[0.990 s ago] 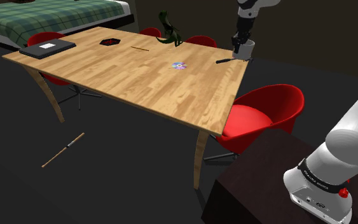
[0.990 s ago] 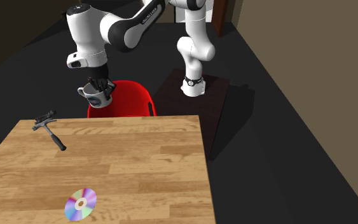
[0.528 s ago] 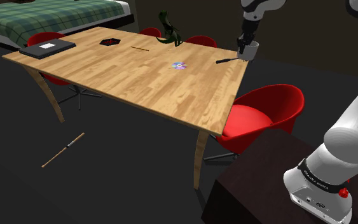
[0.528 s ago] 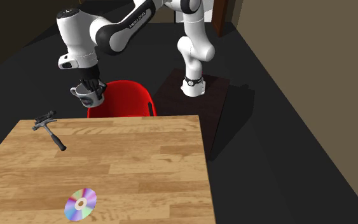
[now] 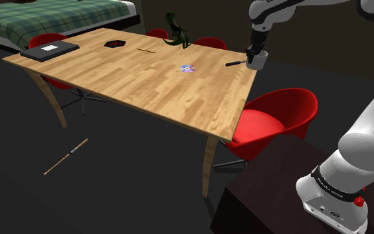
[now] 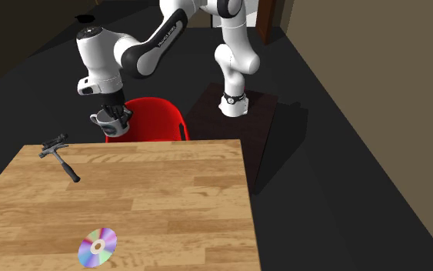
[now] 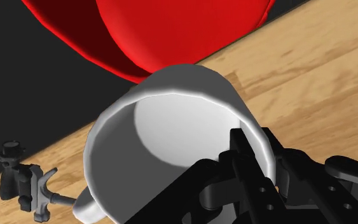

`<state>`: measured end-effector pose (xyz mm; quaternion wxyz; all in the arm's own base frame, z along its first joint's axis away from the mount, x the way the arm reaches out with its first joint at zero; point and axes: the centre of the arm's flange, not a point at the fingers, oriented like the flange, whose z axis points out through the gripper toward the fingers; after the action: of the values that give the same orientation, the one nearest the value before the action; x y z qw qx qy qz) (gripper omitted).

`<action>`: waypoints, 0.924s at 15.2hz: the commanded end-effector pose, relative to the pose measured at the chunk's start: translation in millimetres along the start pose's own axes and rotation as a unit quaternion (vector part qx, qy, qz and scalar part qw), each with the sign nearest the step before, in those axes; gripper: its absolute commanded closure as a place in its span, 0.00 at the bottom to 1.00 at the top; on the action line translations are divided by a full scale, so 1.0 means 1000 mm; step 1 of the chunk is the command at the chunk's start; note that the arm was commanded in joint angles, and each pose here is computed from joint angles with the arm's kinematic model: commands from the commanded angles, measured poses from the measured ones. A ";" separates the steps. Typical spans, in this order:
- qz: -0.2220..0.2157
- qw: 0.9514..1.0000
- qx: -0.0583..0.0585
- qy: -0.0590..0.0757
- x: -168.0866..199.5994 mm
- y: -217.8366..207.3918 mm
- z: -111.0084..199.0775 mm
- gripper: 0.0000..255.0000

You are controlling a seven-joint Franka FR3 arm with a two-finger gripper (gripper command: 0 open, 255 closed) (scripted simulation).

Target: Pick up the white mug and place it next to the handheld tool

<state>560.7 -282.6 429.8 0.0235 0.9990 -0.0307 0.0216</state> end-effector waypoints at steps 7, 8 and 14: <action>0.000 1.000 0.000 0.000 -0.001 -0.001 0.042 1.00; 0.000 1.000 0.000 0.000 -0.001 -0.002 0.048 1.00; 0.000 1.000 0.000 0.000 -0.003 -0.003 0.079 1.00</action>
<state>561.7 -283.4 355.5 0.0235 0.9990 -0.0307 0.0215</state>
